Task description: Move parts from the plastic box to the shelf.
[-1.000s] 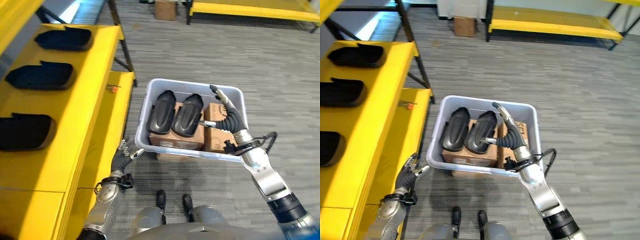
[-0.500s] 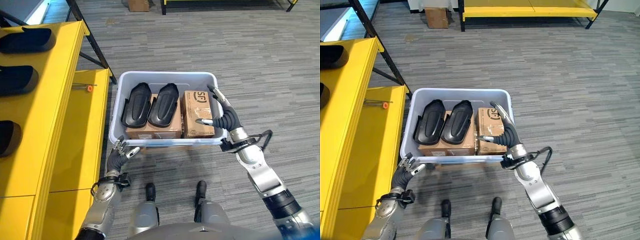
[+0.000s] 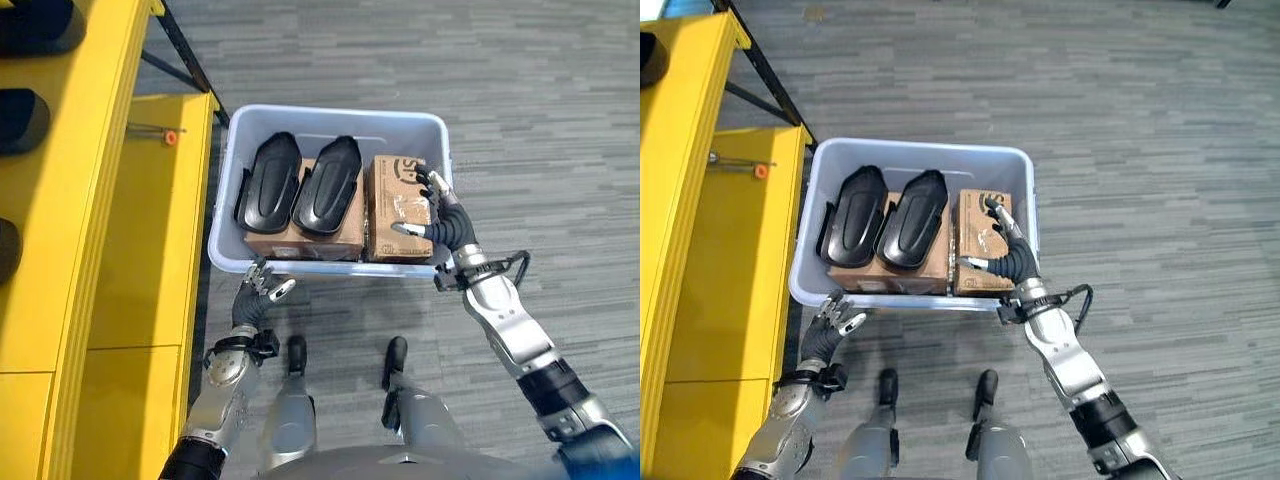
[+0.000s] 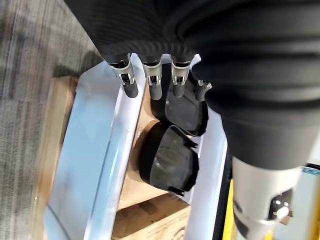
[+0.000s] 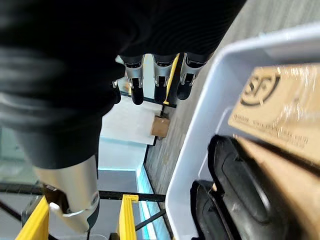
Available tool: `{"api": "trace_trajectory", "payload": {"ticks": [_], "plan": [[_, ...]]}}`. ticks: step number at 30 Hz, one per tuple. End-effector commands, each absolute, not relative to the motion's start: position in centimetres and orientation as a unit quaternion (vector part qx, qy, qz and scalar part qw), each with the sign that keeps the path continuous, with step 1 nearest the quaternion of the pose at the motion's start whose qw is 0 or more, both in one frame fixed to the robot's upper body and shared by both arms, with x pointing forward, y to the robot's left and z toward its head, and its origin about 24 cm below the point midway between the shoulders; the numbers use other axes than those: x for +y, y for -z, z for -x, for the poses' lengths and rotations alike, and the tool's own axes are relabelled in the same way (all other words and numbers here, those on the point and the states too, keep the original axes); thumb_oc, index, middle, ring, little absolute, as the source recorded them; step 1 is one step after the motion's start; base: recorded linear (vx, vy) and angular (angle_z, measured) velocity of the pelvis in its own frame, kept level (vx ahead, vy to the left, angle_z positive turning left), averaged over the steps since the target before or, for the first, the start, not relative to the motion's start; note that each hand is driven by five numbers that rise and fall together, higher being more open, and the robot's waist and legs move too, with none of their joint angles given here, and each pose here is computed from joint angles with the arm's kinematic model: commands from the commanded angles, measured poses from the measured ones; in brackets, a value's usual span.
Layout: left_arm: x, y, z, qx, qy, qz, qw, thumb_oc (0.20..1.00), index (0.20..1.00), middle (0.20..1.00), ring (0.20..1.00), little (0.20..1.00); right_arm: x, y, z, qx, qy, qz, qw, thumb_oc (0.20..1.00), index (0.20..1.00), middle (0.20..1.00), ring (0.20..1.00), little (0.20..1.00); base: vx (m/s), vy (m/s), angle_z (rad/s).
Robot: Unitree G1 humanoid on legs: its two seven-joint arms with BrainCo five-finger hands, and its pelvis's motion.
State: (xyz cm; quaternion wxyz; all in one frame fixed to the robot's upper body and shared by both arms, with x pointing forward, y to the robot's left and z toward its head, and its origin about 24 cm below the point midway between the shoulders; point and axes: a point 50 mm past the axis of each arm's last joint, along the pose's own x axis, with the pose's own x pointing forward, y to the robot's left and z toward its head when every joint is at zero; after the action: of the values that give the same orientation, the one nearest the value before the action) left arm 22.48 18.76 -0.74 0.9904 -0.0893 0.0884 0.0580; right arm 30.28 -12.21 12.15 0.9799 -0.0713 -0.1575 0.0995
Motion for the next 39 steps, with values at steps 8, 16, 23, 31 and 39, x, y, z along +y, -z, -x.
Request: {"api": "trace_trajectory", "payload": {"ticks": [8,16,23,31,39], "plan": [[17.3,-2.1,-24.5,0.031,-0.042,0.110,0.993,1.000,1.000,1.000,1.000,1.000,-9.4,-14.3,-32.2,-0.153,-0.084,-0.132,0.976,1.000,1.000,1.000,1.000,1.000,0.00,0.002,0.01],[16.4,-2.5,-25.3,0.025,-0.036,0.113,0.993,1.000,1.000,1.000,1.000,1.000,-8.1,-12.4,-32.8,-0.095,-0.081,-0.197,0.972,1.000,1.000,1.000,1.000,1.000,-0.01,0.027,0.02],[15.8,-2.6,-25.7,0.022,-0.033,0.118,0.992,1.000,1.000,1.000,1.000,1.000,-7.6,-11.3,-33.1,-0.065,-0.070,-0.203,0.974,1.000,1.000,1.000,1.000,1.000,0.00,0.004,0.00],[14.9,-2.9,-26.0,0.017,-0.020,0.126,0.992,1.000,1.000,1.000,1.000,1.000,-7.6,-11.7,-34.4,-0.063,-0.050,-0.189,0.979,1.000,1.000,1.000,1.000,1.000,-0.02,0.010,-0.03],[14.4,-3.5,-26.4,0.006,-0.006,0.129,0.992,1.000,1.000,1.000,1.000,1.000,-8.3,-13.6,-36.3,-0.082,-0.022,-0.160,0.984,1.000,1.000,1.000,1.000,1.000,0.00,0.000,0.00]]}}
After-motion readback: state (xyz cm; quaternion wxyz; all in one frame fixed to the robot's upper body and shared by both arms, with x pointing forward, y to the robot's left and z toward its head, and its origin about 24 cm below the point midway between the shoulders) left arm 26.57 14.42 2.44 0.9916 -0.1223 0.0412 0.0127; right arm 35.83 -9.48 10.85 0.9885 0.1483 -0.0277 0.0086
